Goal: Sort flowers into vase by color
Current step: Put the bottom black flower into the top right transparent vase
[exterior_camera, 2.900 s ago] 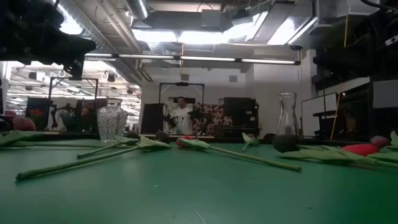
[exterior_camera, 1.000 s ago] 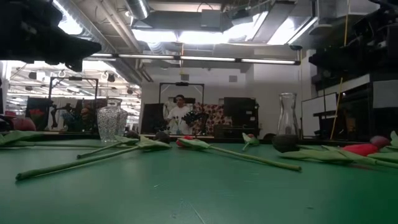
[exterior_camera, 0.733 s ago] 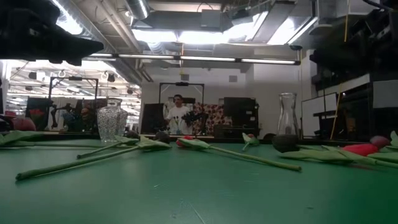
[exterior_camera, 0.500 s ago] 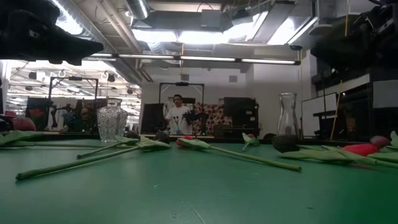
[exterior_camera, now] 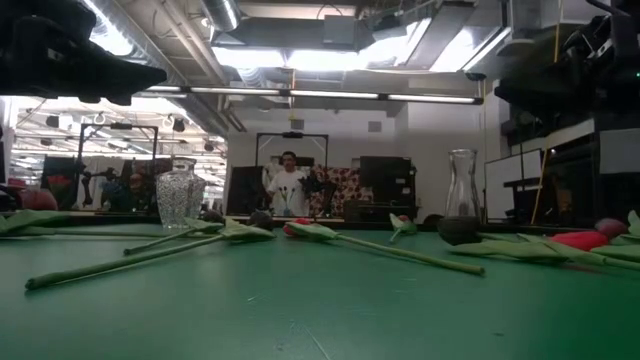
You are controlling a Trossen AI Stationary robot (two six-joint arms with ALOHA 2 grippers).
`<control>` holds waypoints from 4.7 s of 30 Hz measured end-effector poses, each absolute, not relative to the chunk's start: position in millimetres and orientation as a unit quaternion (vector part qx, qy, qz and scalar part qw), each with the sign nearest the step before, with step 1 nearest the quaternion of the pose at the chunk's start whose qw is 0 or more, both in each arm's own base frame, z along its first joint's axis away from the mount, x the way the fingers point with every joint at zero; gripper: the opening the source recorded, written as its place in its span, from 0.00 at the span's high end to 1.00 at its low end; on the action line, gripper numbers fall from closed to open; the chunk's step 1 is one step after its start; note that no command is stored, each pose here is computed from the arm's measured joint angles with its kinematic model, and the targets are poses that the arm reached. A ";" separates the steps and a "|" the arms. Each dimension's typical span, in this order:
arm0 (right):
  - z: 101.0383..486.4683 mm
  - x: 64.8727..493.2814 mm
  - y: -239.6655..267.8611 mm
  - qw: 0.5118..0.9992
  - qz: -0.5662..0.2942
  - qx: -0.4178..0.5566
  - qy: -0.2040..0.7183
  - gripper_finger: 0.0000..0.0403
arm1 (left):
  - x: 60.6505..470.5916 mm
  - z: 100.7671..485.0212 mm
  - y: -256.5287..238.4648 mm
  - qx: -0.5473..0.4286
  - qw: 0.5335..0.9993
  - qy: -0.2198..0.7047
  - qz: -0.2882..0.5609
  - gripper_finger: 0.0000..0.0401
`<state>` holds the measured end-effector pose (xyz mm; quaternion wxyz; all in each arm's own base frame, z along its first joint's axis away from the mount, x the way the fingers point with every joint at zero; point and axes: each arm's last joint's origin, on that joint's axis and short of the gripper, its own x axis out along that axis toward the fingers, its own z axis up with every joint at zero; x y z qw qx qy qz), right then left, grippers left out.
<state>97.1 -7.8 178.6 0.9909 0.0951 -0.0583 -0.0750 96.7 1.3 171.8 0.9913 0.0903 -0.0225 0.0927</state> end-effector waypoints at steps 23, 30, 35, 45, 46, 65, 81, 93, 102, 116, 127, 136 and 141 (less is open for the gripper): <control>179.7 96.7 -7.9 0.984 -0.074 0.147 -0.060 0.79 | 92.5 195.3 -7.3 -0.206 0.964 -0.140 -0.093 1.00; 211.4 91.4 -10.7 0.980 -0.137 0.147 -0.001 0.79 | 88.8 205.6 -3.6 -0.284 0.935 -0.202 -0.063 1.00; 241.6 98.1 -12.1 0.970 -0.171 0.142 0.098 0.79 | 86.6 210.0 -1.2 -0.294 0.926 -0.236 -0.033 1.00; 262.7 140.5 -10.6 0.925 -0.146 0.144 0.320 0.58 | 87.6 207.8 -0.4 -0.275 0.934 -0.229 -0.008 1.00; 262.3 146.8 -10.0 0.921 -0.134 0.148 0.336 0.55 | 88.1 207.0 -0.9 -0.273 0.936 -0.222 -0.016 1.00; 184.4 214.9 22.5 0.761 -0.054 0.298 0.573 0.39 | 91.1 199.6 -6.9 -0.205 0.963 -0.177 -0.020 0.89; 176.5 221.1 21.8 0.764 -0.067 0.285 0.575 0.40 | 87.9 207.3 -6.4 -0.292 0.931 -0.215 -0.044 0.87; 177.3 220.4 25.2 0.740 -0.027 0.328 0.587 0.40 | 85.9 228.9 -9.1 -0.230 0.945 -0.215 -0.083 0.82; 186.6 226.0 26.7 0.738 -0.012 0.346 0.579 0.40 | 107.4 257.0 -16.9 -0.162 0.968 -0.159 -0.106 0.71; 237.3 244.0 56.0 0.828 -0.142 0.252 0.480 0.40 | 156.6 313.7 -30.3 -0.194 0.979 -0.016 -0.066 0.64; 191.5 250.1 88.5 0.783 -0.253 0.229 0.520 0.40 | 156.1 308.7 -24.6 -0.214 0.972 0.074 0.054 0.64; 168.9 269.7 96.7 0.790 -0.219 0.231 0.524 0.40 | 155.7 306.8 -24.5 -0.219 0.970 0.083 0.056 0.64; 166.6 268.3 96.0 0.786 -0.225 0.236 0.525 0.40 | 155.2 304.1 -24.6 -0.219 0.969 0.097 0.057 0.64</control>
